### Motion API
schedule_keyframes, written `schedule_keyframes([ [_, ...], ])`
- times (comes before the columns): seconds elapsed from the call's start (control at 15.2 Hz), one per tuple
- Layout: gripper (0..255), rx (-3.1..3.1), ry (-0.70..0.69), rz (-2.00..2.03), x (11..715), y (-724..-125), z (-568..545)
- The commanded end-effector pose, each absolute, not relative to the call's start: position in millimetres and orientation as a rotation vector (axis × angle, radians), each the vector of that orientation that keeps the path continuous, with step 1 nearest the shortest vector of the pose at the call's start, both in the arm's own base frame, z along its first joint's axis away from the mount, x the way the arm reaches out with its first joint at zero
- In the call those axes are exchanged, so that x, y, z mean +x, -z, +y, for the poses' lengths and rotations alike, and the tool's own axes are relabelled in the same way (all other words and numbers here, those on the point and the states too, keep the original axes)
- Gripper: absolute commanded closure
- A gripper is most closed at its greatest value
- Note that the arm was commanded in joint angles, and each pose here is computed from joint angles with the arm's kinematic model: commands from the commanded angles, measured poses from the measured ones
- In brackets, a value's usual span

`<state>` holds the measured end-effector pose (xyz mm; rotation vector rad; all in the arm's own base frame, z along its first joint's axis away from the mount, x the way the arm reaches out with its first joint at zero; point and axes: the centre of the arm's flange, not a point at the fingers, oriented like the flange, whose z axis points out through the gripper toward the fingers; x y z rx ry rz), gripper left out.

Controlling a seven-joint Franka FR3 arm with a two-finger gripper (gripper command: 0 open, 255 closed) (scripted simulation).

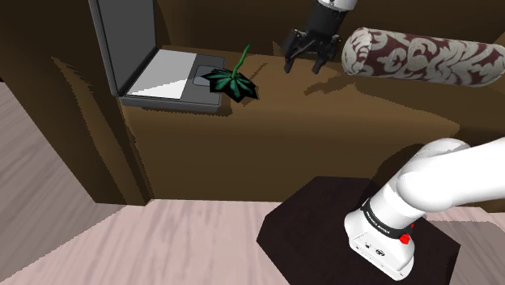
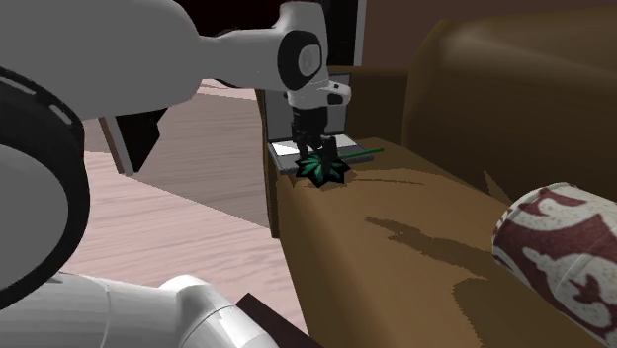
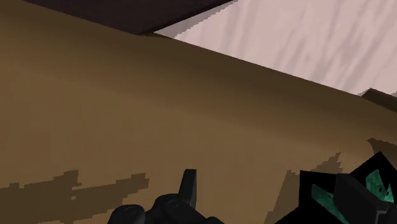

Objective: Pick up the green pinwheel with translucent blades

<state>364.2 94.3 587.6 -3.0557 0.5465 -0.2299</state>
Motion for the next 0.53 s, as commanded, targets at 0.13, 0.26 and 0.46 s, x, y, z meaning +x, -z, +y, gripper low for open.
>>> schedule_keyframes([
  [0.13, 0, -2.985, 0.280, 0.767, 405, -577, 115],
  [0.26, 0, -2.946, 0.304, 0.872, 427, -573, 124],
  [0.46, 0, -2.880, 0.339, 1.025, 462, -567, 136],
])
